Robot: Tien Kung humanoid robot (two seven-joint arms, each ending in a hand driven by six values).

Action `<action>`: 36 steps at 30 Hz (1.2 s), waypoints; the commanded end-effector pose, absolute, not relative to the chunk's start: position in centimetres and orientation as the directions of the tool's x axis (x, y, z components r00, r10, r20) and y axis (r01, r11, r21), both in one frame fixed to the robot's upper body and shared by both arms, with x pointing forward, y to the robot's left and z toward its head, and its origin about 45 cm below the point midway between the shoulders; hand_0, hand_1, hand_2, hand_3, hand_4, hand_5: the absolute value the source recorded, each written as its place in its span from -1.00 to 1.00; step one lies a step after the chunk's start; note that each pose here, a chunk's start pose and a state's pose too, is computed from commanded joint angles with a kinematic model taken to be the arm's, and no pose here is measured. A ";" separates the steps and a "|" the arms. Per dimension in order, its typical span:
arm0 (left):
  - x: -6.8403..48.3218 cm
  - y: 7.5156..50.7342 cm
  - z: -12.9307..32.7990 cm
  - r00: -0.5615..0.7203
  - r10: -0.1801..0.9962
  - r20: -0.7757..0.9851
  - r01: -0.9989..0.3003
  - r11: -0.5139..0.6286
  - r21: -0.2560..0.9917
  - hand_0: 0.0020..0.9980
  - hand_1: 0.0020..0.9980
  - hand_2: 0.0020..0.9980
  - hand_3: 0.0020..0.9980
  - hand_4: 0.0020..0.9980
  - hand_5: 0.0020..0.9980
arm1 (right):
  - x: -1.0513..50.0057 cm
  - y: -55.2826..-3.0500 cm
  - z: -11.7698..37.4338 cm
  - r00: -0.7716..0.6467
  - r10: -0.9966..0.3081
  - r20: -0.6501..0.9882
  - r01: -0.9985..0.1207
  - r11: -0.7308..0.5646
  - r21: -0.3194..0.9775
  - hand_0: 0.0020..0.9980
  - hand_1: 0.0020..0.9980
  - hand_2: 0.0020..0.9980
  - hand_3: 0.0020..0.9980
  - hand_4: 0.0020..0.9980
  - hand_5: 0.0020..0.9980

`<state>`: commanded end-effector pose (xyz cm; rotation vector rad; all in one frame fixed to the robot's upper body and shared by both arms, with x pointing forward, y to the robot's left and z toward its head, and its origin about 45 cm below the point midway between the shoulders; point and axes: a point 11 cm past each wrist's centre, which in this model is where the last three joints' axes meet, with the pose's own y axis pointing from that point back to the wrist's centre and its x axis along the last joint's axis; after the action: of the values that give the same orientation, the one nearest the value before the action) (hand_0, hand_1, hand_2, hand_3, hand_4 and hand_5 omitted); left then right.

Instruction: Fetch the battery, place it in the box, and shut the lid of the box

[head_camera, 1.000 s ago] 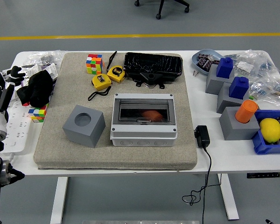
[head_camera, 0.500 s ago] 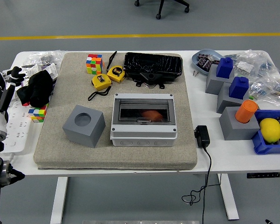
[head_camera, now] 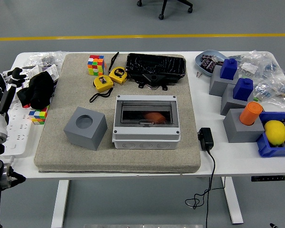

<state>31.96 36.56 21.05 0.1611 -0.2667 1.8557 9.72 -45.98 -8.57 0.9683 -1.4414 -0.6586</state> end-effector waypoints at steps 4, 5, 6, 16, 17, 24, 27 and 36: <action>32.0 36.5 21.0 -0.294 0.924 0.243 -0.955 -0.278 -0.099 0.36 0.33 0.26 0.30 0.95 0.76 | 9.7 -46.0 -8.6 0.067 -0.858 0.508 -0.178 0.491 0.853 0.54 0.37 0.32 0.22 0.97 0.65; 32.0 36.5 21.0 -0.293 0.925 0.243 -0.956 -0.277 -0.099 0.36 0.33 0.26 0.30 0.95 0.76 | 9.7 -46.0 -8.6 0.068 -0.859 0.508 -0.178 0.491 0.853 0.54 0.37 0.32 0.22 0.97 0.65; 32.0 36.5 21.0 -0.293 0.925 0.243 -0.956 -0.277 -0.098 0.36 0.33 0.26 0.30 0.95 0.76 | 9.7 -46.0 -8.6 0.068 -0.859 0.508 -0.178 0.491 0.853 0.54 0.37 0.32 0.22 0.97 0.65; 32.0 36.4 20.9 -0.290 0.925 0.245 -0.957 -0.274 -0.097 0.35 0.33 0.25 0.30 0.95 0.76 | 9.7 -46.0 -8.6 0.072 -0.858 0.508 -0.179 0.490 0.853 0.54 0.36 0.32 0.22 0.97 0.65; 32.0 36.4 20.9 -0.289 0.925 0.246 -0.957 -0.273 -0.097 0.35 0.33 0.25 0.30 0.95 0.76 | 9.6 -46.0 -8.6 0.072 -0.858 0.509 -0.178 0.491 0.853 0.54 0.36 0.32 0.22 0.97 0.65; 32.0 36.4 20.9 -0.285 0.925 0.249 -0.958 -0.270 -0.094 0.35 0.33 0.25 0.30 0.95 0.76 | 9.5 -46.1 -8.6 0.074 -0.857 0.510 -0.177 0.492 0.852 0.54 0.36 0.32 0.22 0.97 0.65; 32.0 36.3 20.8 -0.284 0.926 0.250 -0.959 -0.268 -0.094 0.35 0.33 0.25 0.30 0.95 0.76 | 9.5 -46.1 -8.6 0.076 -0.857 0.509 -0.177 0.491 0.853 0.54 0.37 0.32 0.22 0.97 0.65; 32.1 36.1 21.0 -0.273 0.927 0.256 -0.962 -0.256 -0.097 0.35 0.32 0.25 0.30 0.95 0.75 | 9.3 -46.2 -8.6 0.083 -0.855 0.512 -0.177 0.493 0.852 0.54 0.37 0.32 0.22 0.97 0.65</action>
<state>32.07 36.08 20.98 0.1703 -0.2723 1.8303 9.35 -46.20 -8.55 0.9680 -1.4262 -0.6476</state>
